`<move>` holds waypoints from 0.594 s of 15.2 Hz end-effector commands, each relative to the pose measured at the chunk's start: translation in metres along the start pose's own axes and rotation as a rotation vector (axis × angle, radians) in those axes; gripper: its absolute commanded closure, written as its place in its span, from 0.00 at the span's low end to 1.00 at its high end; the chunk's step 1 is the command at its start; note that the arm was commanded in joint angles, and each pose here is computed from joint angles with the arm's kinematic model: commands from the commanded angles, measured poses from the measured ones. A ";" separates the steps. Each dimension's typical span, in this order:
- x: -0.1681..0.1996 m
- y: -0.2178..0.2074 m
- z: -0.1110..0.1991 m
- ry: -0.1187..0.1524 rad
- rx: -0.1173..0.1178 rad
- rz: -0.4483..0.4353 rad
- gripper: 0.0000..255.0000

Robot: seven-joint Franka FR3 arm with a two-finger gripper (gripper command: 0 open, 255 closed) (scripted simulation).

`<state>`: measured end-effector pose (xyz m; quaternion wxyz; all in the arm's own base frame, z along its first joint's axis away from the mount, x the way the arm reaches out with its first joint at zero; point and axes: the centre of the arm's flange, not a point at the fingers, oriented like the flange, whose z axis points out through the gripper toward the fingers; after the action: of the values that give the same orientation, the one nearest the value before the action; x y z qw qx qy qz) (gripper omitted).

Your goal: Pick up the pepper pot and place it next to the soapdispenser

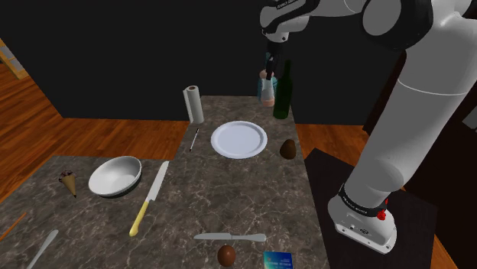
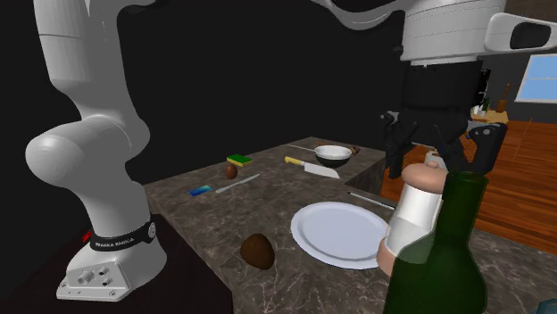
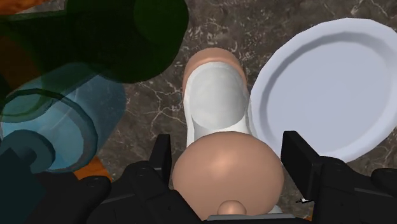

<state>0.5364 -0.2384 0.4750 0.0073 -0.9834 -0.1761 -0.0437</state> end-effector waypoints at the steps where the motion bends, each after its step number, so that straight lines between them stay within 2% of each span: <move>1: -0.001 0.000 0.011 0.000 0.000 0.000 1.00; 9: -0.005 0.000 0.053 0.000 0.000 0.000 1.00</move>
<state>0.5363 -0.2387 0.4283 0.0073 -0.9834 -0.1761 -0.0437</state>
